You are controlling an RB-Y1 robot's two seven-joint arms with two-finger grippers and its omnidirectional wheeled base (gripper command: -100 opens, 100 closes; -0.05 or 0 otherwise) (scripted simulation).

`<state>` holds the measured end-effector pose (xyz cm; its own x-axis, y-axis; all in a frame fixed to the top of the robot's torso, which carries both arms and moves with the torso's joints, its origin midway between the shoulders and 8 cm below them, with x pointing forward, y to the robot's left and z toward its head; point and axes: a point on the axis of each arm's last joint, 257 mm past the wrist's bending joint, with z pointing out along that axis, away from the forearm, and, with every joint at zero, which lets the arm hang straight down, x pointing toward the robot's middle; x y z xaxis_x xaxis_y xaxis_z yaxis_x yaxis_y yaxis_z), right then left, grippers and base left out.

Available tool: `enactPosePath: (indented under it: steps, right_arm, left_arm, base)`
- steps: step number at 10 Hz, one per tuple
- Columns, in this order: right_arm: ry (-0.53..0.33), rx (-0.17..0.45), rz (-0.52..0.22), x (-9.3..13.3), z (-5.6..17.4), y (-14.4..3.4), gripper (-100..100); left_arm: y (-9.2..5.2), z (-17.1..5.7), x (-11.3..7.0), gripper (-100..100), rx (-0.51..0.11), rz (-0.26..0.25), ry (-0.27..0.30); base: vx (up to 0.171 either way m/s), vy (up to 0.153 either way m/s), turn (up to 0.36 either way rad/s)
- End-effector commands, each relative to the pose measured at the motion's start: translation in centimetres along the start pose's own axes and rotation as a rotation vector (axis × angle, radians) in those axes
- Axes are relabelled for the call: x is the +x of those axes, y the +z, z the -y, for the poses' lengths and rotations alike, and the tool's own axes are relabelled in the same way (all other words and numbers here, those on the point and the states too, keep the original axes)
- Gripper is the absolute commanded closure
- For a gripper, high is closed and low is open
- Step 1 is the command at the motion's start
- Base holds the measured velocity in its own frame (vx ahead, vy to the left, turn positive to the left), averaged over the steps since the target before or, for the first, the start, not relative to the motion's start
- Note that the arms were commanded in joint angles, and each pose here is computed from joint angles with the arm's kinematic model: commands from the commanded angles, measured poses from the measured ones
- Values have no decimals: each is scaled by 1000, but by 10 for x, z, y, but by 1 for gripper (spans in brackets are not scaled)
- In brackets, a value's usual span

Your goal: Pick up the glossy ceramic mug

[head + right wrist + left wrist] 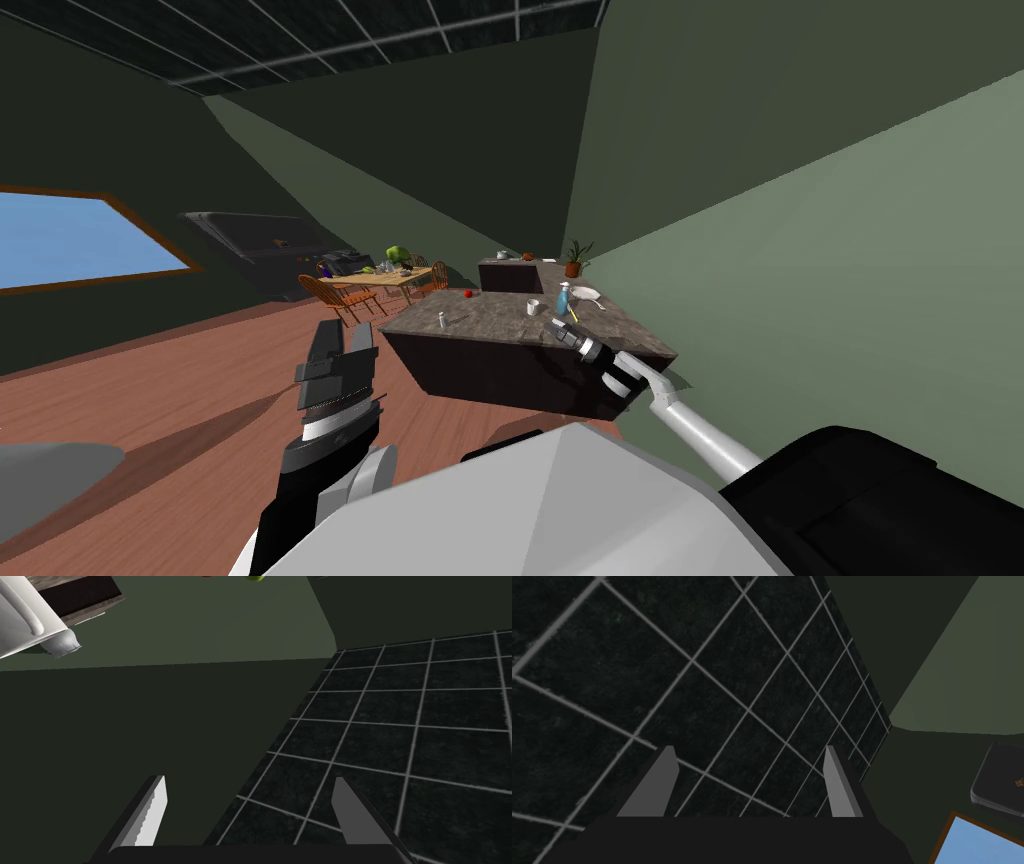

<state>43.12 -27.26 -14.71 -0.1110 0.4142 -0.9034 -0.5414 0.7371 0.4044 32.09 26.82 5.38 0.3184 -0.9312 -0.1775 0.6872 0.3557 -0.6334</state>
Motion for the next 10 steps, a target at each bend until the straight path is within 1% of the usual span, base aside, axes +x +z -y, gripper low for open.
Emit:
enactPosePath:
  steps: [1, 2, 4, 5, 6, 7, 10]
  right_arm:
    - [-78, 23, -59, 4, 20, -5, -100]
    - [-81, 23, -61, 4, 20, -6, -100]
    - [-205, 56, -146, 7, 50, -15, -100]
    - [-217, 63, -160, 6, 55, -18, -100]
    - [-279, 83, -205, 6, 72, -25, -100]
    - [-283, 83, -208, 5, 72, -25, -100]
    - [-463, 139, -339, -3, 120, -49, -100]
  left_arm:
    - [0, 0, 0, 0, 0, 0, 0]
    - [0, 0, 0, 0, 0, 0, 0]
    - [0, 0, 0, 0, 0, 0, 0]
    - [0, 0, 0, 0, 0, 0, 0]
    - [0, 0, 0, 0, 0, 0, 0]
    - [0, 0, 0, 0, 0, 0, 0]
    - [0, 0, 0, 0, 0, 0, 0]
  base:
    - [-33, -11, 129]
    - [-24, -9, 84]
    - [-22, 1, 173]
    - [-14, 1, 97]
    - [-3, 7, 144]
    - [3, 4, 62]
    - [26, 22, 186]
